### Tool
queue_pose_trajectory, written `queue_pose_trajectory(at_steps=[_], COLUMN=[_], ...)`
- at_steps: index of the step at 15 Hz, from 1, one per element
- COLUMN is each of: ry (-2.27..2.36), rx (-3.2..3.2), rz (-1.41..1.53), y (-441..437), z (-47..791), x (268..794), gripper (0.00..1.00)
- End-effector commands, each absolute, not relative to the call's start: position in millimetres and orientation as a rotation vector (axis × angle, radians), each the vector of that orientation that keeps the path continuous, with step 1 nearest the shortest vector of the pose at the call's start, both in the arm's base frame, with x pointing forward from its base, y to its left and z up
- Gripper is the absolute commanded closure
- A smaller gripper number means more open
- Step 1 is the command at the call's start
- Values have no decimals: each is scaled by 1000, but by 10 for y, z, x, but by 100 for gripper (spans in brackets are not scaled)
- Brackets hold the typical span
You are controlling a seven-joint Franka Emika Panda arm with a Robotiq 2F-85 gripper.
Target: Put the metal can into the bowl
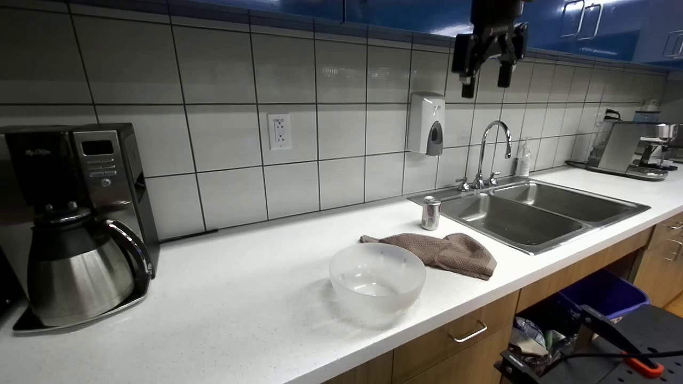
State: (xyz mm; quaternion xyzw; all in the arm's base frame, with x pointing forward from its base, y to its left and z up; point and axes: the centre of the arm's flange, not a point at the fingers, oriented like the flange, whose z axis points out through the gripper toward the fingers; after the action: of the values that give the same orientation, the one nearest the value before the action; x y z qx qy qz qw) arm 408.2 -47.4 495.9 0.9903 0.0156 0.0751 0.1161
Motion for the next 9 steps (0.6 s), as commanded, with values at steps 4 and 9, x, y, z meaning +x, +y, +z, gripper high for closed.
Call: queue_pose_trajectory(at_steps=[4, 9], ry=[-85, -212], rx=[2847, 2837], rz=[201, 137], y=[-624, -860], z=[4106, 3521], x=[4195, 4386], gripper=[0, 0])
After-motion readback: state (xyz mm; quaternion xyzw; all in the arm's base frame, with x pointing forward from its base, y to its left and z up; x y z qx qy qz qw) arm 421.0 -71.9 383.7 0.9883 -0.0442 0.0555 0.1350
